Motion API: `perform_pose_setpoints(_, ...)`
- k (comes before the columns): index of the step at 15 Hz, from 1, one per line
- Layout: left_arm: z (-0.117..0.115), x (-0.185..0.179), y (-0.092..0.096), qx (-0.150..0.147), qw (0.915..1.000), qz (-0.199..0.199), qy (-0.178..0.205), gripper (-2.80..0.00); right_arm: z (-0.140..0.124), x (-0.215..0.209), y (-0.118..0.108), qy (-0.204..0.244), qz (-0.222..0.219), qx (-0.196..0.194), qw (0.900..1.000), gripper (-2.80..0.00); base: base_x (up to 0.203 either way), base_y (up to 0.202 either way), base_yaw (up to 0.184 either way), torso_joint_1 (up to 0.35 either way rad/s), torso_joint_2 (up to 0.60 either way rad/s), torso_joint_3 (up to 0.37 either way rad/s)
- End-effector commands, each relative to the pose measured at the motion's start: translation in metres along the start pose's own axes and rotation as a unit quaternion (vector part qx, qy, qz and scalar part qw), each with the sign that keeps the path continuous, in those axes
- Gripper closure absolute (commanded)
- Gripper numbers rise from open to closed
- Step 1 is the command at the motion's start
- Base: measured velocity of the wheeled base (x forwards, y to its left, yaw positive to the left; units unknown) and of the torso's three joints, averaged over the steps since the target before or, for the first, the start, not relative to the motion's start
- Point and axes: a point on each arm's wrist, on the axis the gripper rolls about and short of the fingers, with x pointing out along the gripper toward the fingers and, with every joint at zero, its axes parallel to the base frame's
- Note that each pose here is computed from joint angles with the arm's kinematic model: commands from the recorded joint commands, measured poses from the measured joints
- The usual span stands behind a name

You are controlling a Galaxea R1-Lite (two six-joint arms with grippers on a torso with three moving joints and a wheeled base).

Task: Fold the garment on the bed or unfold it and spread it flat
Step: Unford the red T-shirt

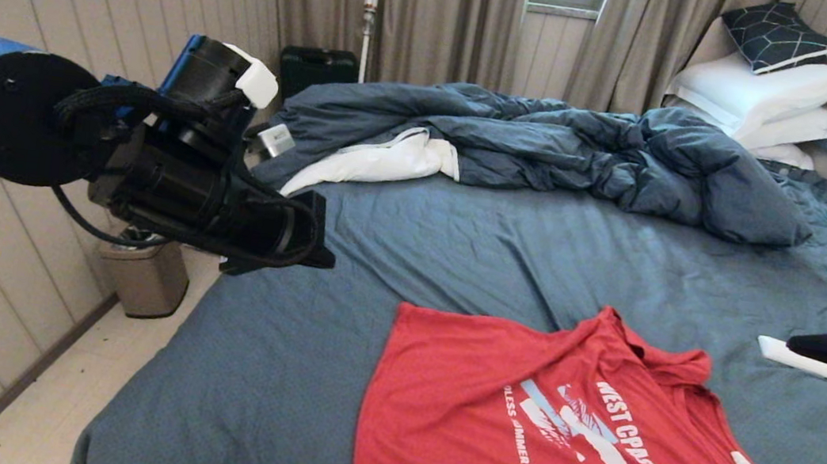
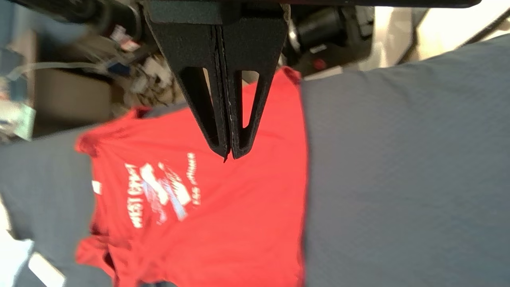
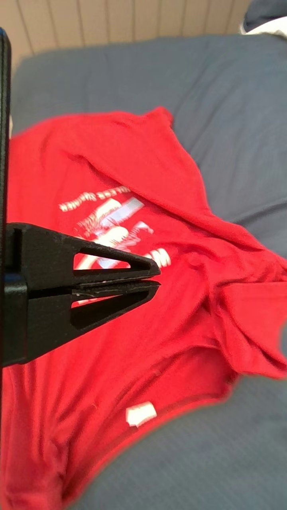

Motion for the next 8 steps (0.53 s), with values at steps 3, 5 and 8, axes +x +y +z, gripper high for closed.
perform_pose_setpoints(3, 0.007, 0.040, 0.006, -0.013, 0.9986, -0.012, 0.049, 0.00, 0.006, 0.024, 0.002, 0.045, 0.010, 0.020, 0.999, 0.00, 0.000, 0.000, 0.000, 0.000, 0.00, 0.000)
perform_pose_setpoints(5, 0.008, 0.066, 0.013, -0.016, 0.9983, -0.009, 0.055, 0.00, 0.005, 0.026, 0.002, 0.052, 0.023, 0.019, 0.998, 0.00, 0.000, 0.000, 0.000, 0.000, 0.00, 0.000)
perform_pose_setpoints(8, 0.012, 0.101, 0.028, -0.009, 0.9990, 0.041, 0.016, 0.00, 0.006, 0.030, 0.000, 0.055, 0.029, 0.017, 0.998, 0.00, 0.000, 0.000, 0.000, 0.000, 0.00, 0.000)
